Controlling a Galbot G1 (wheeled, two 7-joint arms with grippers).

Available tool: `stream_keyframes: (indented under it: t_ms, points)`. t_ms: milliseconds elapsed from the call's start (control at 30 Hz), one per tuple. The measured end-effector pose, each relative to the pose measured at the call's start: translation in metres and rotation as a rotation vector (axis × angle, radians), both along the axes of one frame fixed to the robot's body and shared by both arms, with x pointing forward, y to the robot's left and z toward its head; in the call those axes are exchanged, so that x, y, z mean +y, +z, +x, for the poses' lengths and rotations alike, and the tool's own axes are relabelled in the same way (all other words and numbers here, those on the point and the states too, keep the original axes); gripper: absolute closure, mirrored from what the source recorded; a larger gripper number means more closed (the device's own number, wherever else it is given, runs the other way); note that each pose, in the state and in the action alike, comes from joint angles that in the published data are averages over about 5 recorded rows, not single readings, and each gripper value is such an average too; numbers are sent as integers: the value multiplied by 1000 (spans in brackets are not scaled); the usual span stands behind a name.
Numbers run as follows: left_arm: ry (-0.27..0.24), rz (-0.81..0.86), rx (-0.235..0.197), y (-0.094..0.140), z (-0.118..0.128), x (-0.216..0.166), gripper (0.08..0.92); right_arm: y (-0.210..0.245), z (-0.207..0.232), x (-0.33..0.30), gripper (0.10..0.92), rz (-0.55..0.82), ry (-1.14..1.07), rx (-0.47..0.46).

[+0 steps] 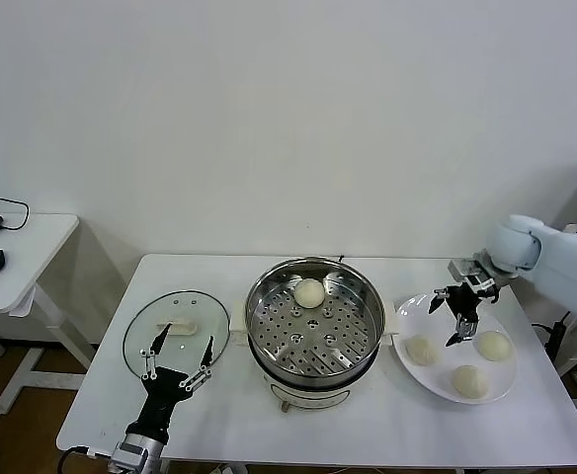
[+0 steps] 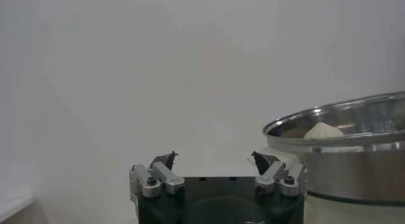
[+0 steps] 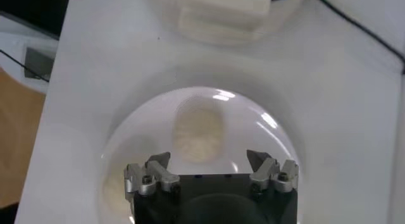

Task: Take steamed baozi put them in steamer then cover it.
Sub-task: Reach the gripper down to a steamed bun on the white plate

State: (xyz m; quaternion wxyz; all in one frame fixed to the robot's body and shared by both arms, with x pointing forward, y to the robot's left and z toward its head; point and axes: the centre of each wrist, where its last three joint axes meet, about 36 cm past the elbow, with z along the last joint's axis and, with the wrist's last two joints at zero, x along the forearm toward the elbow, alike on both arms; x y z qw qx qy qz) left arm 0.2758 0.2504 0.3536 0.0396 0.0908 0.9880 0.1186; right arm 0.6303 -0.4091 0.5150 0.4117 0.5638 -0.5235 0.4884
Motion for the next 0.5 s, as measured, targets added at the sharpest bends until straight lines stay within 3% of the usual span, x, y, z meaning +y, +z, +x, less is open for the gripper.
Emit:
stream_keyframes:
  t_ms: [500]
  points:
    - [12, 4, -4, -1, 1, 4, 177, -46, -3, 7, 201, 25, -36, 12]
